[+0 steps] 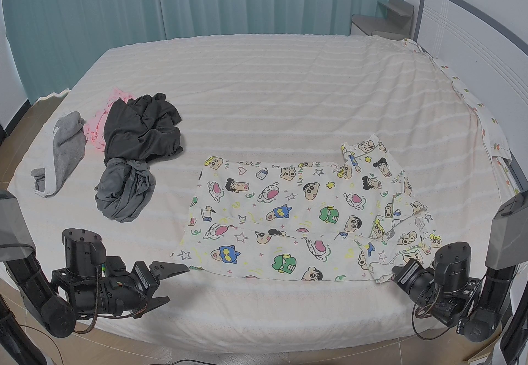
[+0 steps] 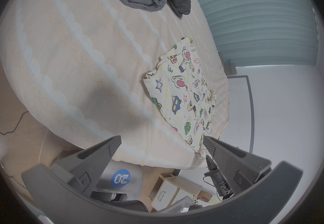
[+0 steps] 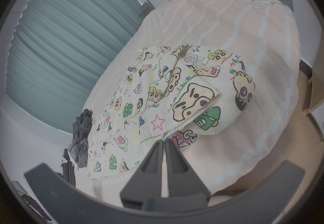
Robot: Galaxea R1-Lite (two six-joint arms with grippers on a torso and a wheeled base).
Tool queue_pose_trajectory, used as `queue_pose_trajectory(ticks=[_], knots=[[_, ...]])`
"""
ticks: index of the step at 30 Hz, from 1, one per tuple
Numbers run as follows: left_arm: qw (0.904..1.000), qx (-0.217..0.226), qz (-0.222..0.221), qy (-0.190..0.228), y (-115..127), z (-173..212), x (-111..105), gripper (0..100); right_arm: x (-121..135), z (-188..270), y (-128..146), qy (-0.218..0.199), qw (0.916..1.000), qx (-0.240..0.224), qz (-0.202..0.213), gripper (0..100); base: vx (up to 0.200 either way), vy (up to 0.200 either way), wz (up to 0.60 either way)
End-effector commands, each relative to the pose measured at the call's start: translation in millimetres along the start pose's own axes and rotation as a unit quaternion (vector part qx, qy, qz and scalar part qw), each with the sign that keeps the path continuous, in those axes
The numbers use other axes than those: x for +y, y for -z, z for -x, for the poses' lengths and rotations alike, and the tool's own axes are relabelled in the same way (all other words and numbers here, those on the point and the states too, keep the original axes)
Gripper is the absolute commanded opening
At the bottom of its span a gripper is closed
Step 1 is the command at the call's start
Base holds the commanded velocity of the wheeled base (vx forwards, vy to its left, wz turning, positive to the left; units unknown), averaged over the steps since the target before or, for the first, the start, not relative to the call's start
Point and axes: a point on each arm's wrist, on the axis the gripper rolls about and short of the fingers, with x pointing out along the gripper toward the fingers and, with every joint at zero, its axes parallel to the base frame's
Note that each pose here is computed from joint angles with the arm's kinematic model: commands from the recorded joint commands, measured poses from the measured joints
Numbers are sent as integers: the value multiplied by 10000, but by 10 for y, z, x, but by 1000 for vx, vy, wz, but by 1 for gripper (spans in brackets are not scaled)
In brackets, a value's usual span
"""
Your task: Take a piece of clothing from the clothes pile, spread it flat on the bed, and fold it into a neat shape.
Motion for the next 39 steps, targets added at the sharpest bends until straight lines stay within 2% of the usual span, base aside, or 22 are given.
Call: queue_pose_trajectory(ticks=[1,5,6,11,19,23,27,33,37,39], knots=[[10000,3,3,-3,0,-2,1,100,-68,-4,47,186,9998,115,35,0,0,0,0],[10000,10,9,-15,1,-6,6,100,-85,-3,58,256,9995,183,51,0,0,0,0],[10000,10,9,-15,1,-6,6,100,-96,-2,66,297,9992,242,72,100,0,0,0],[10000,13,20,-21,1,-9,9,100,-91,12,67,244,9990,362,99,100,0,0,0],[10000,14,18,-37,1,-13,14,100,18,209,-81,-47,9998,165,67,100,0,0,0],[10000,14,18,-37,1,-13,14,100,77,485,-216,-311,9978,116,580,100,0,0,0],[10000,14,26,-37,-1,-17,13,100,32,695,-260,-304,9949,409,873,100,0,0,0],[10000,17,29,-43,1,-15,16,100,151,782,-423,-831,9933,438,671,100,0,0,0],[10000,17,29,-43,1,-15,16,100,212,674,-508,-899,9933,459,563,100,0,0,0],[10000,10,29,-47,1,-15,16,100,240,492,-596,-798,9948,444,445,100,0,0,0]])
